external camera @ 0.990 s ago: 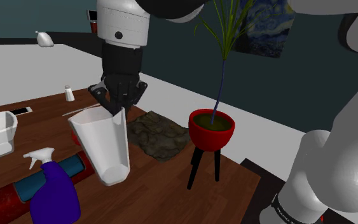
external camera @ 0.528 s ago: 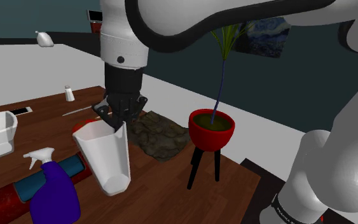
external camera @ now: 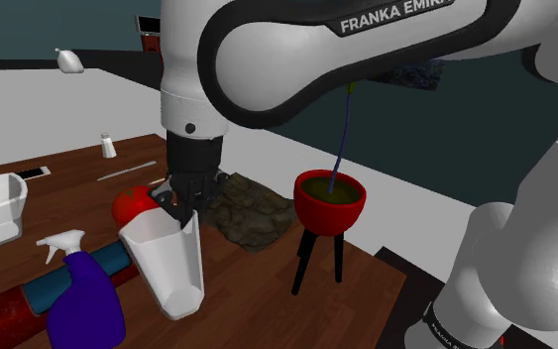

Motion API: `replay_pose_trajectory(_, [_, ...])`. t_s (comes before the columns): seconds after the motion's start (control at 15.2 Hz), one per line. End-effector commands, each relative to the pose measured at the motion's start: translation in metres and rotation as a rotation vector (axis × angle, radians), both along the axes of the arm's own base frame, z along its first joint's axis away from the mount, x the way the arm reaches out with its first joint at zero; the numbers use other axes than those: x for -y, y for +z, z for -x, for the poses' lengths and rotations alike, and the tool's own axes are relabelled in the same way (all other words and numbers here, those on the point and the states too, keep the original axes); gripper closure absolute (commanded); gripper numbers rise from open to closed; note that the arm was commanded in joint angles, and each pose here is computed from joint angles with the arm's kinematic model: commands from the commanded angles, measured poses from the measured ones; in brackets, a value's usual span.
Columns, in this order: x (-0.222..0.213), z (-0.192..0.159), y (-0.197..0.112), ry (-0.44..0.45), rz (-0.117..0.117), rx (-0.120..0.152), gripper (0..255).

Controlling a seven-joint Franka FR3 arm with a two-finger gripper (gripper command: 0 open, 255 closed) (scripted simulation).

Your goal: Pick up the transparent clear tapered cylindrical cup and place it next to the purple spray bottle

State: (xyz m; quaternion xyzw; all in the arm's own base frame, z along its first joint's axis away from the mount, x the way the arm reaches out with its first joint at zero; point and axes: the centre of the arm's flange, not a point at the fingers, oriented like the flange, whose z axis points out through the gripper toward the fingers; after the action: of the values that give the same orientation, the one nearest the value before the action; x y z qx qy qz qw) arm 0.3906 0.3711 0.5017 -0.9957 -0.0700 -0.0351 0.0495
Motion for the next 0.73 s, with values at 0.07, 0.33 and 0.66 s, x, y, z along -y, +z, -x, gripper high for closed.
replay_pose_trajectory(0.07, [0.001,0.001,-0.016,0.0,-0.001,0.001,255])
replay_pose_trajectory(0.33, [0.001,0.001,-0.037,0.0,-0.001,0.001,255])
replay_pose_trajectory(0.66, [0.001,0.001,-0.063,0.0,-0.001,0.001,255])
